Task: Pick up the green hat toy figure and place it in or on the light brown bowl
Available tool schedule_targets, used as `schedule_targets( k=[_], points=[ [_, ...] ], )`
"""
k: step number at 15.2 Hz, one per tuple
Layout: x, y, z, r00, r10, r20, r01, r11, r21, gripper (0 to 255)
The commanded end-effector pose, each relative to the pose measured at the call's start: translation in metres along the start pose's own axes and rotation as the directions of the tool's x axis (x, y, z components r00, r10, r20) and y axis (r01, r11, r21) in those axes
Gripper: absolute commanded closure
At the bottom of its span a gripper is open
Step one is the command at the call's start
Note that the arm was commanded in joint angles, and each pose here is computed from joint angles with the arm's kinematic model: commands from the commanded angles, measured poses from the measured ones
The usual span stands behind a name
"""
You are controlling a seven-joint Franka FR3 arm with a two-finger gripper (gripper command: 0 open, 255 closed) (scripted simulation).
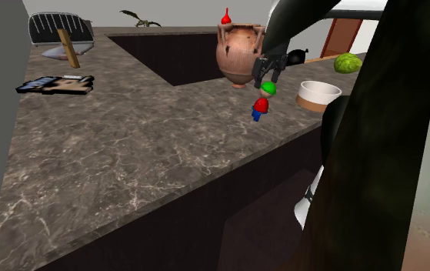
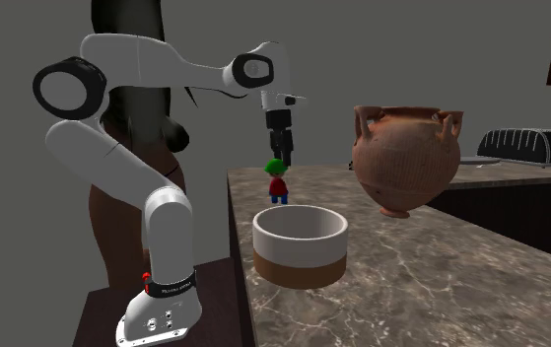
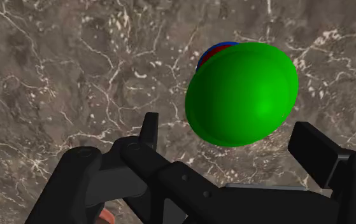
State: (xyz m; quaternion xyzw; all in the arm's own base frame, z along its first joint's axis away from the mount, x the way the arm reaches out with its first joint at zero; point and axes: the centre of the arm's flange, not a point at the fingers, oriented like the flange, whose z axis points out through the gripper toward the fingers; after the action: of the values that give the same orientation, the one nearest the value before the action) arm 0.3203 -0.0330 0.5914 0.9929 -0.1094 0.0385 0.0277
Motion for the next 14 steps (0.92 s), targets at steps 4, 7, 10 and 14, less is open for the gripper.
schedule_targets(
  k=[4,7,10,14],
  points=[
    [-0.013,-0.025,-0.032,0.999,0.004,0.045,0.001,0.996,-0.091,0],
    [-0.016,-0.030,-0.029,0.998,0.005,0.056,0.001,0.994,-0.113,0],
    [-0.017,-0.028,-0.013,0.998,0.005,0.056,0.001,0.994,-0.113,0],
    [-0.018,-0.027,0.001,0.998,0.005,0.056,0.001,0.994,-0.113,0]
  ],
)
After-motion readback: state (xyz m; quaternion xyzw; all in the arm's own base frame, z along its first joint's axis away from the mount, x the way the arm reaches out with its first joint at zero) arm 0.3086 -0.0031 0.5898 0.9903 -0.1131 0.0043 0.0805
